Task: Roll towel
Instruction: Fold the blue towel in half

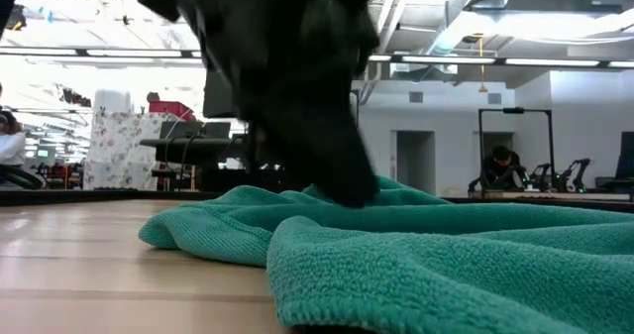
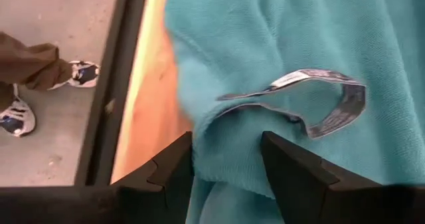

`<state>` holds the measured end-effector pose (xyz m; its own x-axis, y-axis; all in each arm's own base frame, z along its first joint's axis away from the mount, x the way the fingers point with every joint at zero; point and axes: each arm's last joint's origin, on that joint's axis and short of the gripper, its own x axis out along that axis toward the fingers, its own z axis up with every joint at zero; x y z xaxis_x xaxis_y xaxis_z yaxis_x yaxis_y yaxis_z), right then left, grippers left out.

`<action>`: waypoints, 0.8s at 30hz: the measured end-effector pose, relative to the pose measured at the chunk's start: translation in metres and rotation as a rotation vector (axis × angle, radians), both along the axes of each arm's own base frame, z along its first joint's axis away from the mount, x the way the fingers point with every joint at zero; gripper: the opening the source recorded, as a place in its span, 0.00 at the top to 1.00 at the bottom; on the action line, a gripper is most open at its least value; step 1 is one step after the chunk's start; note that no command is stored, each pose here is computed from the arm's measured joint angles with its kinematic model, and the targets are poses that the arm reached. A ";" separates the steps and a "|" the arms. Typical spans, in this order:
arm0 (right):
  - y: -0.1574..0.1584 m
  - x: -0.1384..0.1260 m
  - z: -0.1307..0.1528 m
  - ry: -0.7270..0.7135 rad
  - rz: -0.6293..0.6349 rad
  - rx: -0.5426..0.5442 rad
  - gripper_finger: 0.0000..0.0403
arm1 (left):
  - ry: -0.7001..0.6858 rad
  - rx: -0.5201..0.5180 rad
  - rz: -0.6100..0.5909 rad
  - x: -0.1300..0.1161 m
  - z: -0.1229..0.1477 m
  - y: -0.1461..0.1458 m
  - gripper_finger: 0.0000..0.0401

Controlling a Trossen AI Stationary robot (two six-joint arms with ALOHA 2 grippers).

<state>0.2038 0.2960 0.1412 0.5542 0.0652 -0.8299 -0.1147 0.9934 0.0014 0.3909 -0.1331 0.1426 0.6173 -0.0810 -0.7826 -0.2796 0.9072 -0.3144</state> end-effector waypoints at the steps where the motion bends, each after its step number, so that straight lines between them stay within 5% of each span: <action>1: 0.001 0.001 0.001 -0.003 -0.001 0.005 0.65 | 0.021 0.016 0.010 0.001 -0.002 0.007 0.80; 8: 0.011 0.004 0.007 -0.013 0.028 0.122 0.97 | 0.125 0.118 0.030 0.003 -0.004 0.055 0.80; 16: 0.024 0.011 0.017 -0.079 0.025 0.319 0.99 | 0.148 0.150 0.074 0.007 -0.005 0.093 0.80; 24: 0.023 0.022 0.021 -0.122 0.000 0.378 0.98 | 0.143 0.115 0.101 0.009 -0.005 0.109 0.80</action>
